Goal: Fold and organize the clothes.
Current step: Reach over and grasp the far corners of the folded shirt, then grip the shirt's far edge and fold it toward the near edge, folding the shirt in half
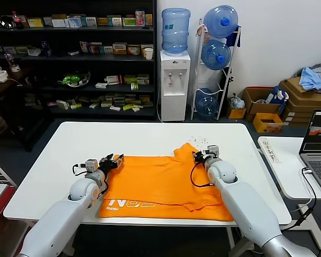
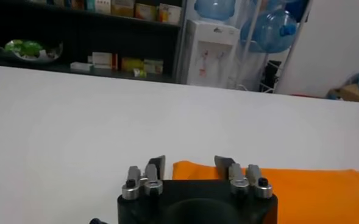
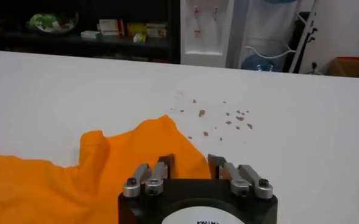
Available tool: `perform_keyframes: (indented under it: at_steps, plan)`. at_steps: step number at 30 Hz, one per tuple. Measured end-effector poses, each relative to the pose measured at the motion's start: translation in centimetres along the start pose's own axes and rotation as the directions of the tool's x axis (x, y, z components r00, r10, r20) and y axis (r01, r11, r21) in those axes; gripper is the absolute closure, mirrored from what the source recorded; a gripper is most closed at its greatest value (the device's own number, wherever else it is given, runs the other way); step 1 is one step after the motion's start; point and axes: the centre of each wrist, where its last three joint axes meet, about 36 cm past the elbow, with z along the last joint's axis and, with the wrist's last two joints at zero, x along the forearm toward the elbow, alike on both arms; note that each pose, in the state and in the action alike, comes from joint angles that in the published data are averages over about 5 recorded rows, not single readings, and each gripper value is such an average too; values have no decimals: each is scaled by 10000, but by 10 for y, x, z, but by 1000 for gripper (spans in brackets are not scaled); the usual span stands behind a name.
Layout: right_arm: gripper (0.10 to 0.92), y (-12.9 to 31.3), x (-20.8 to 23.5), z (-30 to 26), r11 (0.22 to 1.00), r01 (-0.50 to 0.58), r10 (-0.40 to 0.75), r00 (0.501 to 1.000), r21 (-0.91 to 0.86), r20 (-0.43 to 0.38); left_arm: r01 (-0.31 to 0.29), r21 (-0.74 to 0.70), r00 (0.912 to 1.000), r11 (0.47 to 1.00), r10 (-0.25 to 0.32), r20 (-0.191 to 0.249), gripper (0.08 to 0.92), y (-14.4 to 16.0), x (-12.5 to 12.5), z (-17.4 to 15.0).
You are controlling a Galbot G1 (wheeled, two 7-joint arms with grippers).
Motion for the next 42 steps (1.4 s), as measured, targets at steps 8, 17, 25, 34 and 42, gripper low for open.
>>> perform_keyframes:
  at_steps: [8, 17, 25, 34, 42]
  plan:
    - [876, -4, 3, 4, 10000, 14, -13, 9998, -47, 196, 21, -27, 10000, 10000, -21, -13, 708, 0, 0, 3]
    - [898, -9, 11, 7, 9997, 138, -118, 9961, -217, 873, -30, 15, 9999, 10000, 30, 164, 904, -3, 3, 6]
    - [898, -13, 32, 16, 9990, 297, -240, 9878, -348, 1541, -142, 13, 9968, 9999, 141, 791, 905, 0, 18, 0]
    - [898, -20, 85, 40, 9985, 501, -446, 9809, -241, 1896, -381, -86, 9888, 9992, 389, 1442, 905, -4, 57, -1]
    - [898, -20, 137, 61, 9981, 622, -598, 9776, -51, 2018, -686, -243, 9822, 9973, 718, 1737, 905, -11, 101, 9]
